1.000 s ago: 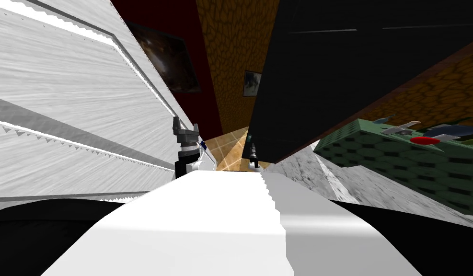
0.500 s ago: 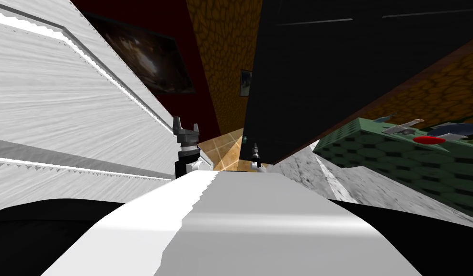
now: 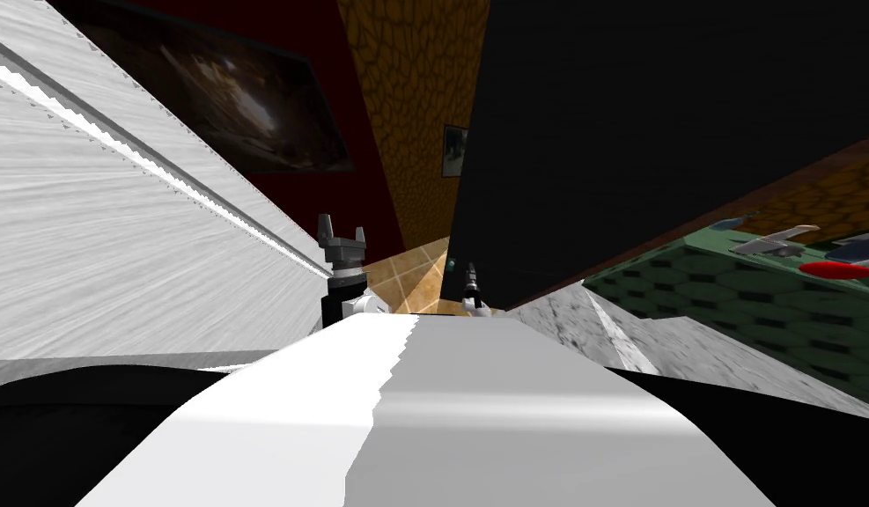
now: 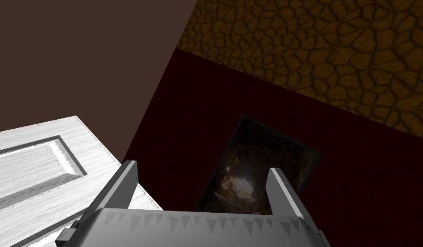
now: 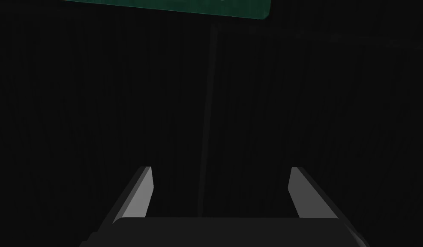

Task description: Push the door open

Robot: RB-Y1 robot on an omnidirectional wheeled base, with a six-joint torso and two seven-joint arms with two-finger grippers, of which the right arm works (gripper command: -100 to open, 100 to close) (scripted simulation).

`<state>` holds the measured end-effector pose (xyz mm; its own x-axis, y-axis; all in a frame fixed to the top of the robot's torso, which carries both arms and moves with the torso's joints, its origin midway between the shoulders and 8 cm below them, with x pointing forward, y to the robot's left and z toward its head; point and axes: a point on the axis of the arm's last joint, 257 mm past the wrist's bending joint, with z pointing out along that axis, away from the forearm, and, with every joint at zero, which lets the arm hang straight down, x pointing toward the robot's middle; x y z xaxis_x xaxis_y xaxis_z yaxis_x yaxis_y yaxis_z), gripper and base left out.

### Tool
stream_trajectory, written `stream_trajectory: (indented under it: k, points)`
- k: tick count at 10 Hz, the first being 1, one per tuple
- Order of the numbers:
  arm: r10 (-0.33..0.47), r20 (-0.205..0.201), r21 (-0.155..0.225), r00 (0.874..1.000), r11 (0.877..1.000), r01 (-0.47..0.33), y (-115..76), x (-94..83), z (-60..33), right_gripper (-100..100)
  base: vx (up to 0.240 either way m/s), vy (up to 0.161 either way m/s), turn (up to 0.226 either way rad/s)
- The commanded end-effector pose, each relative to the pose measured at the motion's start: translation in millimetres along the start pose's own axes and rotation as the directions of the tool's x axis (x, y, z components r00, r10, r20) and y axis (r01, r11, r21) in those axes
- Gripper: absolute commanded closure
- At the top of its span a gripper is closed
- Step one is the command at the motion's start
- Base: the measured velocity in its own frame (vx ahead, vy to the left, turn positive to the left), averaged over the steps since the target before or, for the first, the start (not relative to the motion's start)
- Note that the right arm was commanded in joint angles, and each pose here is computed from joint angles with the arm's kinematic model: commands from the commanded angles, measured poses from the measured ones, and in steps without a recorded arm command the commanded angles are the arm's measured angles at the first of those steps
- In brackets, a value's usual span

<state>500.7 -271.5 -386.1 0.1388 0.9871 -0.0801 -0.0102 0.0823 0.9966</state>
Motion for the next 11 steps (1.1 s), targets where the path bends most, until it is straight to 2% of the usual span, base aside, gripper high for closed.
stream_trajectory:
  k: [1, 4, 5, 6, 11]
  points:
    - [0.012, -0.001, 0.001, 1.0, 1.0, -0.012, -0.4, 7.3, -2.0, -100, 0.187, 0.088, 0.022]
    - [0.063, -0.009, 0.011, 0.998, 0.998, -0.062, -1.8, 37.0, -8.9, -100, 0.12, 0.137, 0.035]
    - [0.051, -0.006, 0.012, 0.999, 0.999, -0.051, -3.8, 30.1, -9.2, -100, 0.036, 0.068, -0.004]
    - [0.051, -0.006, 0.012, 0.999, 0.999, -0.051, -3.8, 30.1, -9.2, 100, -0.008, -0.007, -0.005]
    - [0.051, -0.006, 0.012, 0.999, 0.999, -0.051, -3.8, 30.1, -9.2, 100, -0.006, -0.015, 0.002]
